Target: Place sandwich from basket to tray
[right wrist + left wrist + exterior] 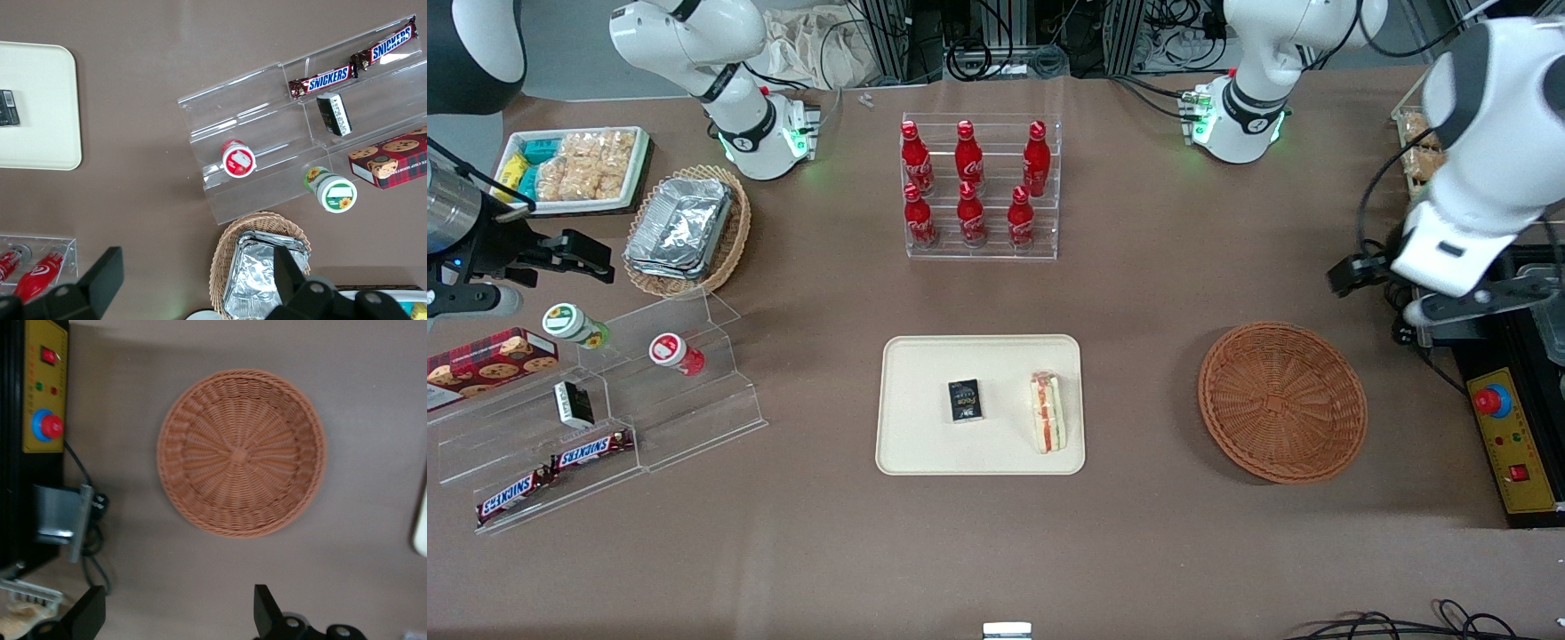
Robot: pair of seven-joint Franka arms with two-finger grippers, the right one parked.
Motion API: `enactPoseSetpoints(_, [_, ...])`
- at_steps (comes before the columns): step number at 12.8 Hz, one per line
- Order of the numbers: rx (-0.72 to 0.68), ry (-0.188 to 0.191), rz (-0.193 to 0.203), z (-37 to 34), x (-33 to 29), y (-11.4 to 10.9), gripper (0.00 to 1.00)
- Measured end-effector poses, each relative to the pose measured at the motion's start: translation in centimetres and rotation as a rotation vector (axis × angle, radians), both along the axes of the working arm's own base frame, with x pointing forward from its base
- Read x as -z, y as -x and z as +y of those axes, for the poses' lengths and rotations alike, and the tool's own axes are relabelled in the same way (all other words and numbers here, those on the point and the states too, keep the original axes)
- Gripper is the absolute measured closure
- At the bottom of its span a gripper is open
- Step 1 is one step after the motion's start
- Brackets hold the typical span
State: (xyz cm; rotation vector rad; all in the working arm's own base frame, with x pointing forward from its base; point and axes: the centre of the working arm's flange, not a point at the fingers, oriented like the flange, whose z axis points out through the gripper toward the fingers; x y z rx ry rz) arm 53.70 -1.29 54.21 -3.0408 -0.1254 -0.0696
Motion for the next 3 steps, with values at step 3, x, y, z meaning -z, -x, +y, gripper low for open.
enactPoseSetpoints(3, [0.033,0.007,0.021,2.3,-2.4,-0.1,0.0])
